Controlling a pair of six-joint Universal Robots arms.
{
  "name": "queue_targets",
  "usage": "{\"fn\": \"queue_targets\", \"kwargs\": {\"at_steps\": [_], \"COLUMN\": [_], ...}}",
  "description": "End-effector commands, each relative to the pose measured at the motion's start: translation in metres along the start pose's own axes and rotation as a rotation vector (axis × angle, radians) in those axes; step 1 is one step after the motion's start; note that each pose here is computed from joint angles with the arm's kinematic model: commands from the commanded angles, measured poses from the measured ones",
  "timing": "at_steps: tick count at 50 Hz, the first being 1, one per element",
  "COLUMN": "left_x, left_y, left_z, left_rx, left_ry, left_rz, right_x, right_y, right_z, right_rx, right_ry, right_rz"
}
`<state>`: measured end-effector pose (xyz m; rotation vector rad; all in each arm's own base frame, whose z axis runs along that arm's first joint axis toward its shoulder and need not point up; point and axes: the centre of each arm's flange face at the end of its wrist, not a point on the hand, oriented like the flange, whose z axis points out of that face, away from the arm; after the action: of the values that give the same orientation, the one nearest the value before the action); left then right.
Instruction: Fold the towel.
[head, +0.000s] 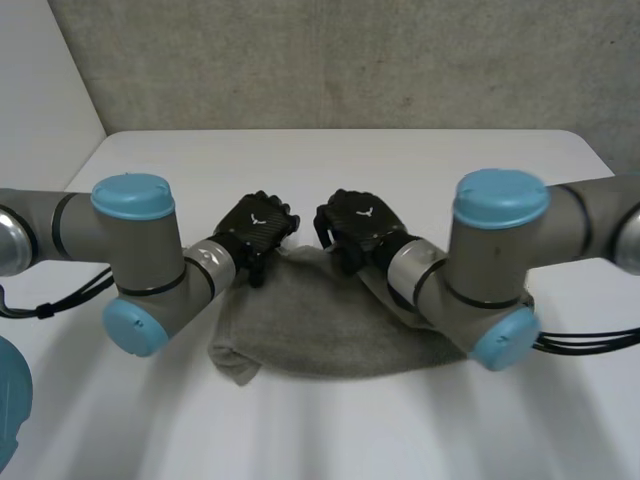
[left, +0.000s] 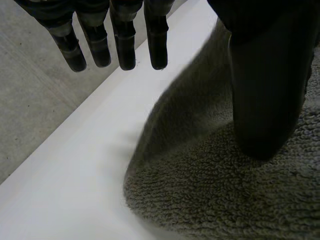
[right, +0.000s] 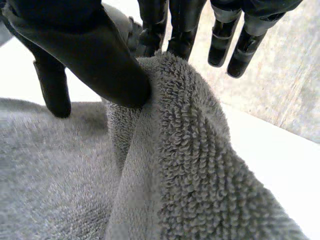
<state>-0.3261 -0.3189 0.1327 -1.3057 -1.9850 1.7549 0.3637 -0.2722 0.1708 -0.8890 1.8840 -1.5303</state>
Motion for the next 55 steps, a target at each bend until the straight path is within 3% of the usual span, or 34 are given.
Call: {"fn": "queue_targets", "kwargs": {"at_steps": [1, 19, 31, 40, 50, 55], "left_x": [0.002, 0.014, 0.008, 0.010, 0.011, 0.012], "left_y": [0.000, 0.001, -0.030, -0.040, -0.035, -0.035], "left_z": [-0.001, -0.003, -0.056, -0.096, -0.114, -0.120], "left_rx": [-0.002, 0.003, 0.019, 0.024, 0.000, 0.000], "left_ry": [0.005, 0.025, 0.002, -0.008, -0.016, -0.016], "left_rz": [-0.022, -0.104, -0.108, -0.102, -0.112, -0.114], "right_x": [0.011, 0.021, 0.030, 0.076, 0.136, 0.145], "right_y": [-0.020, -0.015, 0.012, 0.025, 0.020, 0.022], "right_z": [-0.040, -0.083, -0.080, -0.088, -0.117, -0.129], "right_rx": [0.015, -0.022, -0.111, -0.170, -0.178, -0.217], "right_ry": [0.015, 0.040, 0.062, 0.197, 0.365, 0.378], "right_rz": [-0.004, -0.061, -0.126, -0.131, -0.151, -0.213]}}
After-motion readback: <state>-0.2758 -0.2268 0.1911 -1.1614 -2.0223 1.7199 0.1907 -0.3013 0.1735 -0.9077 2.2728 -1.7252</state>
